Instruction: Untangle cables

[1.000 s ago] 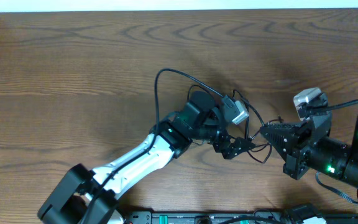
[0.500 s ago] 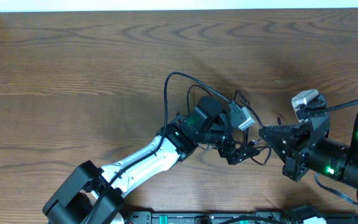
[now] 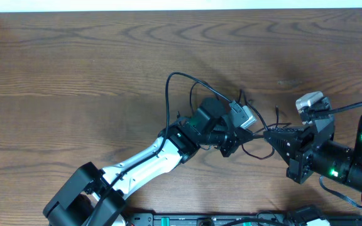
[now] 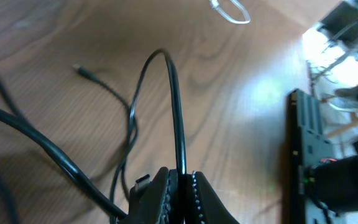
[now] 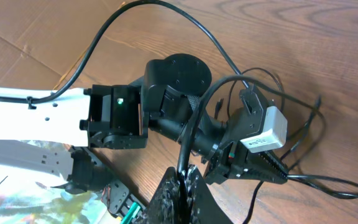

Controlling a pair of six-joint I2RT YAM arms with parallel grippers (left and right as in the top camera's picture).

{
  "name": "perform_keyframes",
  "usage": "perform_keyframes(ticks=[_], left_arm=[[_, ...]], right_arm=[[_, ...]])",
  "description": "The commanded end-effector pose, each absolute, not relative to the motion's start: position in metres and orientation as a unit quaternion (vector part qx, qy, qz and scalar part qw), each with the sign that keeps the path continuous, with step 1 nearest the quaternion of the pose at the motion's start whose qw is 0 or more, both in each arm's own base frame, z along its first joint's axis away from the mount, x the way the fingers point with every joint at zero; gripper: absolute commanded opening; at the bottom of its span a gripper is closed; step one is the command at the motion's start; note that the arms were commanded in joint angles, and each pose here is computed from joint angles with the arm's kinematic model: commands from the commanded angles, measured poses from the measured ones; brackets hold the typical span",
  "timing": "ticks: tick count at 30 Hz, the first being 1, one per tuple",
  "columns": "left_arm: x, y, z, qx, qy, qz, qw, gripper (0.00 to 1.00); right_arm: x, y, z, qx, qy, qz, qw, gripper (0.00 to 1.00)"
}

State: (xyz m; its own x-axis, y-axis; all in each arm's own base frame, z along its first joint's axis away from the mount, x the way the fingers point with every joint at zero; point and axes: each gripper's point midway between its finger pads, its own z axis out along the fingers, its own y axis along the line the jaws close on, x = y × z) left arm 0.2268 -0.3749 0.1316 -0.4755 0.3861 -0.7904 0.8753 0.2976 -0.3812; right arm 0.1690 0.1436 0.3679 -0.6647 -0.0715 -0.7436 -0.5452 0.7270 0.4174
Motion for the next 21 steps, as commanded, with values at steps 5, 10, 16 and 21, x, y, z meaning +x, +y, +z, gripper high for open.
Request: perform_keyframes(ticks=[5, 10, 16, 21], left_arm=[[0.274, -0.345, 0.112, 0.358, 0.818, -0.303, 0.334, 0.07], [0.313, -0.309, 0.119, 0.268, 0.848, -0.303, 0.341, 0.08], [0.360, -0.222, 0.132, 0.144, 0.883, -0.270, 0.356, 0.07], [0.379, -0.139, 0.142, 0.021, 0.901, -0.240, 0.360, 0.07]], right_arm=[[0.169, 0.135, 0.360, -0.164, 0.868, 0.296, 0.363, 0.01], [0.173, 0.118, 0.347, -0.139, 0.889, 0.247, 0.359, 0.01], [0.174, 0.102, 0.335, -0.118, 0.907, 0.202, 0.351, 0.01], [0.176, 0.086, 0.328, -0.100, 0.918, 0.159, 0.349, 0.01]])
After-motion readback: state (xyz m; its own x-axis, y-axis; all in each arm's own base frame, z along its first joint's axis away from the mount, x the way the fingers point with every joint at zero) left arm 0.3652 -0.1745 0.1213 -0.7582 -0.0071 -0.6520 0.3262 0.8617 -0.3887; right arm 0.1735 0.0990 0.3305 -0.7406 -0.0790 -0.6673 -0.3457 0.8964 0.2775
